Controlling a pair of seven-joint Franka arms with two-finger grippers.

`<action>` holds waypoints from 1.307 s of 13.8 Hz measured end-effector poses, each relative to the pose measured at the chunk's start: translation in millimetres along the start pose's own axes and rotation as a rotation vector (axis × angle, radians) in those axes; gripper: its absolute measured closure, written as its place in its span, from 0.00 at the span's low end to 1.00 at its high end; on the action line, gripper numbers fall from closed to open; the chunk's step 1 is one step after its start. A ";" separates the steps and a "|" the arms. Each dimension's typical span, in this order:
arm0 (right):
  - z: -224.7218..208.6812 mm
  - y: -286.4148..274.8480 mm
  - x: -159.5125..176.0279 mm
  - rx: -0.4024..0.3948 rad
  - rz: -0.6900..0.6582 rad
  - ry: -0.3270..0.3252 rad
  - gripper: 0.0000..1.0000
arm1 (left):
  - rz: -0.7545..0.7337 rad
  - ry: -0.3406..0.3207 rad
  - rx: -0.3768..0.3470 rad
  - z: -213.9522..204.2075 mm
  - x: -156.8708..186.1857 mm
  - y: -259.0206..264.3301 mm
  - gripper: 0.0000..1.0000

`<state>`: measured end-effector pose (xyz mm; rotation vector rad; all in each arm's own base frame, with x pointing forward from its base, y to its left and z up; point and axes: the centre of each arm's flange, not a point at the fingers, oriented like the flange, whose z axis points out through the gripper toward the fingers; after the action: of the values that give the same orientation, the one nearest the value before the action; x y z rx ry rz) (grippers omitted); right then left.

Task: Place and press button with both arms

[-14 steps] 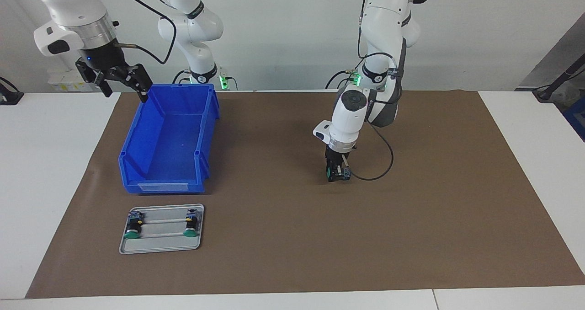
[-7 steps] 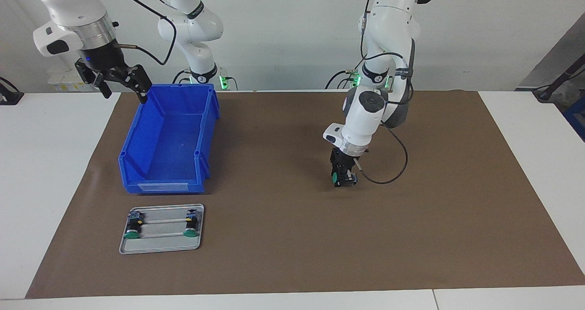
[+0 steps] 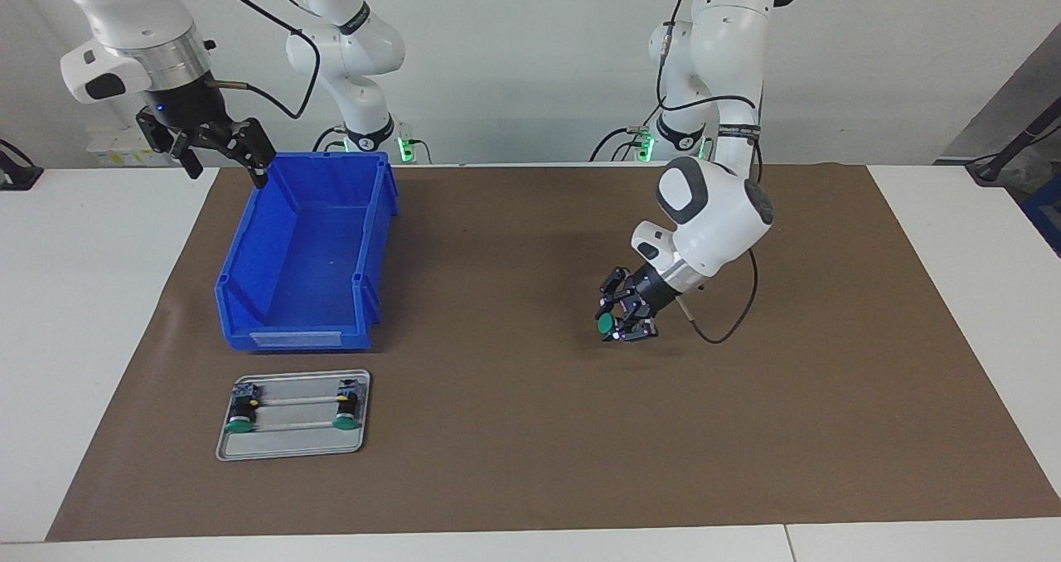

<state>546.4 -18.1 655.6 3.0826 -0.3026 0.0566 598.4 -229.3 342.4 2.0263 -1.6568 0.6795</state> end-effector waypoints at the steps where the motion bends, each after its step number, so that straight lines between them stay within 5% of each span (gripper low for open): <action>1: 0.0 0.0 0.0 0.000 0.000 0.000 0.00 | 0.001 0.056 0.002 -7.9 -5.5 -6.5 0.58; 18: 2.3 4.8 0.5 -0.001 0.009 -0.005 0.00 | -0.005 0.517 -0.051 17.9 -88.3 48.0 0.58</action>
<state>546.0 -23.0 653.6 3.0809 -0.3161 0.0494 538.6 -181.5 274.9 1.6331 -1.3446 1.0423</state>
